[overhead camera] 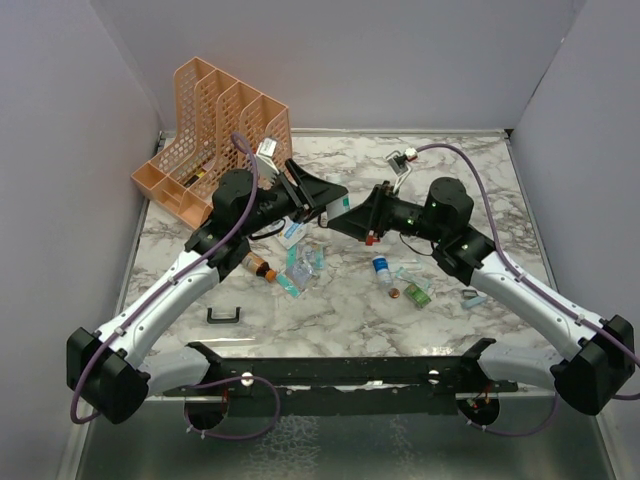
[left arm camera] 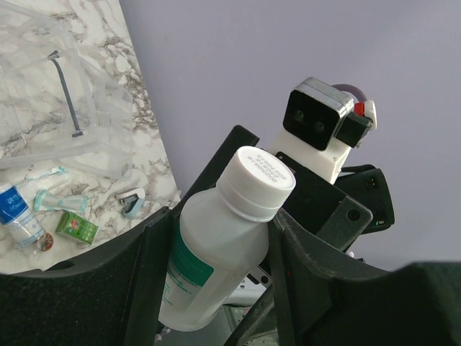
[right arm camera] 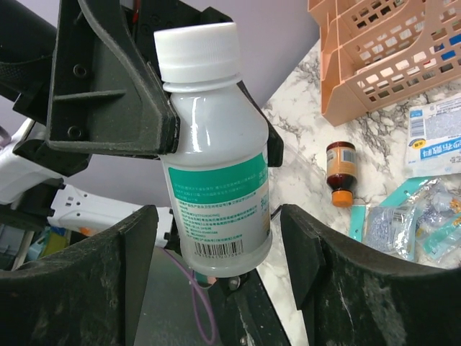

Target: Organize the medicine kit

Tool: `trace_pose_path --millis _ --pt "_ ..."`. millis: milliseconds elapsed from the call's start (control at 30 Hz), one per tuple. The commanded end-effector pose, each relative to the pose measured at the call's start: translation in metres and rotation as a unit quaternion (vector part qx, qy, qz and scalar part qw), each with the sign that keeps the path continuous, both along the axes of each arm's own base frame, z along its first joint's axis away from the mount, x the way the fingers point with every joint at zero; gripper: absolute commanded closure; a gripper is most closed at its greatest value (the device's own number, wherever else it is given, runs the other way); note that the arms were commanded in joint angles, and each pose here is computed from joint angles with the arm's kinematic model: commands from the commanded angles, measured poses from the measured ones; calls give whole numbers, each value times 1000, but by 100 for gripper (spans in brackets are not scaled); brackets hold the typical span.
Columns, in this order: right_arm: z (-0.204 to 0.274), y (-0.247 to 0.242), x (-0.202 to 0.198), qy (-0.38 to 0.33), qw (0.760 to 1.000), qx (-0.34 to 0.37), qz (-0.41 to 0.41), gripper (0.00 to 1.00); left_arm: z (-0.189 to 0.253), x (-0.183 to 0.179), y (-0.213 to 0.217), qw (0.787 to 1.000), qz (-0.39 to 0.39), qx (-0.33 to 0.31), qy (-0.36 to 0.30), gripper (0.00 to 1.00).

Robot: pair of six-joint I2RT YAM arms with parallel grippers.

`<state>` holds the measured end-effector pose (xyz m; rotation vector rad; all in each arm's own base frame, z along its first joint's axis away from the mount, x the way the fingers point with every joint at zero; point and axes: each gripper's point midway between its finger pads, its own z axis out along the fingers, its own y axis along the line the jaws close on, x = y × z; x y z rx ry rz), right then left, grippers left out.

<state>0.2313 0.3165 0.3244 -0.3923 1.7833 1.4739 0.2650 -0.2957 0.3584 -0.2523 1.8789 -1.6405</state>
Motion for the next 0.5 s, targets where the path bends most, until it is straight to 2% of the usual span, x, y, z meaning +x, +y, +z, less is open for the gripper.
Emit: trace_pose_path --millis 0,467 --pt "21 -4 9 -23 999 15 -38 31 15 -6 8 1000 3 -10 -20 50" --pt "8 2 14 -5 999 14 -37 42 -6 -5 10 1000 -3 12 19 50"
